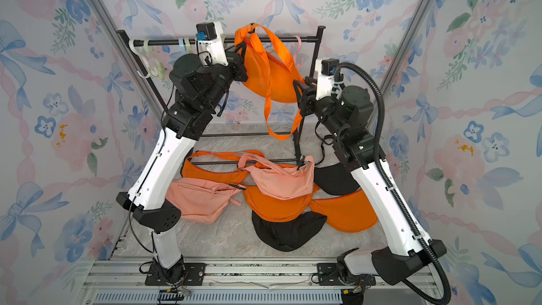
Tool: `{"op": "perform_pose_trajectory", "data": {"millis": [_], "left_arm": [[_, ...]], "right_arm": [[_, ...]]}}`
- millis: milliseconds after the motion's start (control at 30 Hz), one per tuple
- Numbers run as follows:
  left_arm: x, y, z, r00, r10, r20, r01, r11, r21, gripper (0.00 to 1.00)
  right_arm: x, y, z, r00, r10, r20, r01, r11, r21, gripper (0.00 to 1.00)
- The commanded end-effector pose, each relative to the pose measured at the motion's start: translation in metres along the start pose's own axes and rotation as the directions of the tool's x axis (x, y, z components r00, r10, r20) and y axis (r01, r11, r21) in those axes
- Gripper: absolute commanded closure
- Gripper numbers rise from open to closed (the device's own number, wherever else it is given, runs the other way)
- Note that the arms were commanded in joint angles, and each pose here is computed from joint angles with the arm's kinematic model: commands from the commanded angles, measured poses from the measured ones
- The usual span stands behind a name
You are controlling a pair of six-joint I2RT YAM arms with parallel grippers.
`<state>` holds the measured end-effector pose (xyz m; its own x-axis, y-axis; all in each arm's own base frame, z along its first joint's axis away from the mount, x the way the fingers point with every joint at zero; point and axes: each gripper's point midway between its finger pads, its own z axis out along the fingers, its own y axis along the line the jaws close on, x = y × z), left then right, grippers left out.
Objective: Take the bag off the hook
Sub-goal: Pick up the bag from the hook, then place the bag inside the bag.
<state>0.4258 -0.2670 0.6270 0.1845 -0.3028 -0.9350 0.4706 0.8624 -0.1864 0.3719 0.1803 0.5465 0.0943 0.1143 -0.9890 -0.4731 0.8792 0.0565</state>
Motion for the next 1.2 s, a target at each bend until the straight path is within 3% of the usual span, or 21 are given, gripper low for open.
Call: {"op": "perform_pose_trajectory", "data": {"millis": [0, 133, 433, 633, 833, 1000, 1167], "left_arm": [[-0.008, -0.003, -0.006, 0.999, 0.023, 0.021, -0.023, 1.0, -0.004, 1.0], [-0.004, -0.003, -0.008, 1.0, 0.029, 0.009, -0.029, 1.0, -0.009, 1.0], [0.012, -0.001, -0.022, 0.998, 0.043, -0.046, -0.044, 0.999, -0.025, 1.0], [0.03, 0.017, -0.059, 0.998, 0.043, -0.05, -0.047, 0.996, -0.074, 1.0], [0.044, 0.036, -0.093, 0.998, 0.027, -0.057, -0.034, 0.991, -0.129, 1.0], [0.073, 0.049, -0.105, 0.993, 0.021, -0.116, -0.041, 0.983, -0.176, 1.0], [0.093, 0.063, -0.118, 0.984, 0.019, -0.177, -0.06, 0.971, -0.231, 1.0]], "right_arm": [[-0.005, -0.01, -0.011, 0.999, -0.027, 0.037, 0.024, 0.997, 0.073, 0.22], [-0.007, -0.01, -0.008, 0.999, -0.035, 0.028, 0.033, 0.997, 0.074, 0.13], [0.009, 0.028, 0.011, 0.996, -0.085, -0.017, 0.084, 0.996, -0.036, 0.1], [0.049, 0.021, -0.011, 0.994, -0.076, -0.078, 0.076, 0.997, -0.011, 0.08], [0.05, -0.007, -0.035, 0.997, -0.04, -0.07, 0.044, 0.997, 0.063, 0.06], [0.039, -0.026, -0.044, 0.999, 0.044, -0.013, -0.043, 0.996, 0.077, 0.07], [0.044, -0.033, -0.029, 0.994, 0.098, -0.044, -0.094, 0.993, 0.072, 0.24]]}}
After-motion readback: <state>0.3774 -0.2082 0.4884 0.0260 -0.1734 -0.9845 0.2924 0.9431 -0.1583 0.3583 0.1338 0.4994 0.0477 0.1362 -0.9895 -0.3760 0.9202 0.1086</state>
